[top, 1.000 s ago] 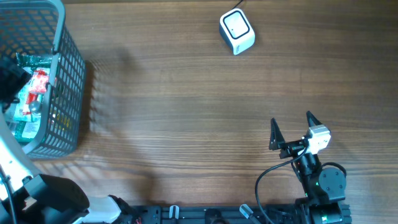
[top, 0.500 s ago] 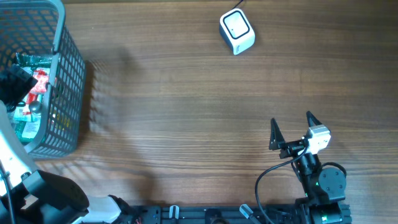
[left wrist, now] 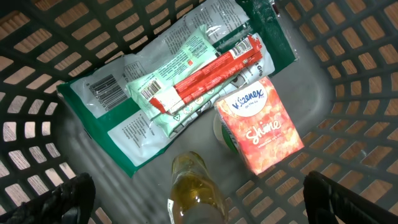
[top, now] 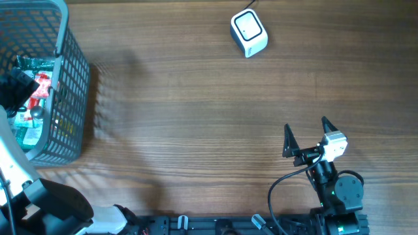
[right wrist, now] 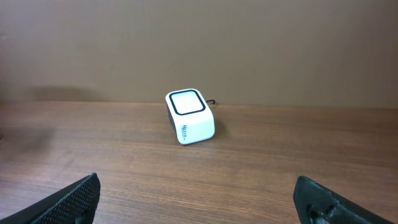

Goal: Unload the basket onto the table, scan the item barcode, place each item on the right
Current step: 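Lower the left gripper into the basket and grasp the Kleenex pack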

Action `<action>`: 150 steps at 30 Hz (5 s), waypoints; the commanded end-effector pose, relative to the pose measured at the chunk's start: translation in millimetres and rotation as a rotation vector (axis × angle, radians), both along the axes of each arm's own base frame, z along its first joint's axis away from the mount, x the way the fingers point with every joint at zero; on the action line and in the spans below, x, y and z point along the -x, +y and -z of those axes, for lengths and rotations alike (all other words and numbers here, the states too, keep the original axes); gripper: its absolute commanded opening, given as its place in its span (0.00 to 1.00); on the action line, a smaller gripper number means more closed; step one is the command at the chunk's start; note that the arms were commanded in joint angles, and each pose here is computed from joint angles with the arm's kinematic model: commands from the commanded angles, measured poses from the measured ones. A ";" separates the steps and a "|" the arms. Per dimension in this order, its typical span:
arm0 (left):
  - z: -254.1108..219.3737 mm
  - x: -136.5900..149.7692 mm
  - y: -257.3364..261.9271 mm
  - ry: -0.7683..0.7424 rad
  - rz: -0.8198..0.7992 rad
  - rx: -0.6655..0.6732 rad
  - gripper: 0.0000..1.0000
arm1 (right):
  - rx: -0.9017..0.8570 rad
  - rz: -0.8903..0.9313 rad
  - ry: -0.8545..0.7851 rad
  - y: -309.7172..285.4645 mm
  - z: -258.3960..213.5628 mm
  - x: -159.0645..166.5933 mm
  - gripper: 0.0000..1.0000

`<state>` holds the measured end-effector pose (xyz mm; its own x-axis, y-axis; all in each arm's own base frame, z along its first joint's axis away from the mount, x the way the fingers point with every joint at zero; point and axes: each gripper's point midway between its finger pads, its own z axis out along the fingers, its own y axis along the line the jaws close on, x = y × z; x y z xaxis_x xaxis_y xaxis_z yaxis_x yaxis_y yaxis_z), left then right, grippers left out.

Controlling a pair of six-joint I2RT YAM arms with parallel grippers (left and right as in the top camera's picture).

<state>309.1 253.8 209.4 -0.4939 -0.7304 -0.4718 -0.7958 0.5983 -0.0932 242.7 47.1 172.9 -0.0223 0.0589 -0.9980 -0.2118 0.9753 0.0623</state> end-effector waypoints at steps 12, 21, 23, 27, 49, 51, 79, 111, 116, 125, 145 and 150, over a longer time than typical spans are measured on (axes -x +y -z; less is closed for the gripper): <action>4.9 0.8 1.8 0.017 0.017 -0.003 1.00 | 0.008 0.003 -0.008 -1.0 -1.2 0.0 1.00; 7.7 -9.5 8.8 0.024 0.100 -0.049 1.00 | 0.008 0.003 -0.008 -1.0 -1.2 0.0 1.00; 14.8 -16.4 4.4 0.022 0.162 -0.027 1.00 | 0.008 0.003 -0.008 -1.0 -1.2 0.0 1.00; 32.2 -33.0 -7.5 -0.001 0.281 0.044 1.00 | 0.008 0.003 -0.008 -1.0 -1.2 0.0 1.00; 89.8 -66.6 -21.1 0.006 0.462 0.149 1.00 | 0.008 0.003 -0.008 -1.0 -1.2 0.0 1.00; 93.1 -66.4 -24.4 0.016 0.466 0.160 0.98 | 0.007 0.004 -0.008 -1.0 -1.2 0.0 1.00; 97.5 -54.5 -37.1 0.062 0.466 0.216 0.78 | 0.008 0.003 -0.008 -1.0 -1.2 0.0 1.00; 57.0 -92.3 -1.3 -0.093 0.465 -0.025 1.00 | 0.008 0.003 -0.008 -1.0 -1.2 0.0 1.00; 73.7 -91.8 -4.7 -0.062 0.468 0.013 0.99 | 0.008 0.003 -0.008 -1.0 -1.2 0.0 1.00; 84.0 -85.3 -11.1 -0.026 0.466 0.057 0.84 | 0.008 0.003 -0.008 -1.0 -1.2 0.0 1.00; 79.1 -71.5 -21.1 0.000 0.447 0.101 0.75 | 0.008 0.003 -0.008 -1.0 -1.2 0.0 1.00; 69.9 -71.5 -21.2 -0.017 0.442 0.086 1.00 | 0.008 0.004 -0.008 -1.0 -1.2 0.0 1.00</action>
<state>380.8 236.4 125.4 -0.7755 -0.4864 -0.4025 -0.4629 0.8716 -0.1616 242.7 47.2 172.9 -0.0224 0.0589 -0.9980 -0.2121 0.9753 0.0623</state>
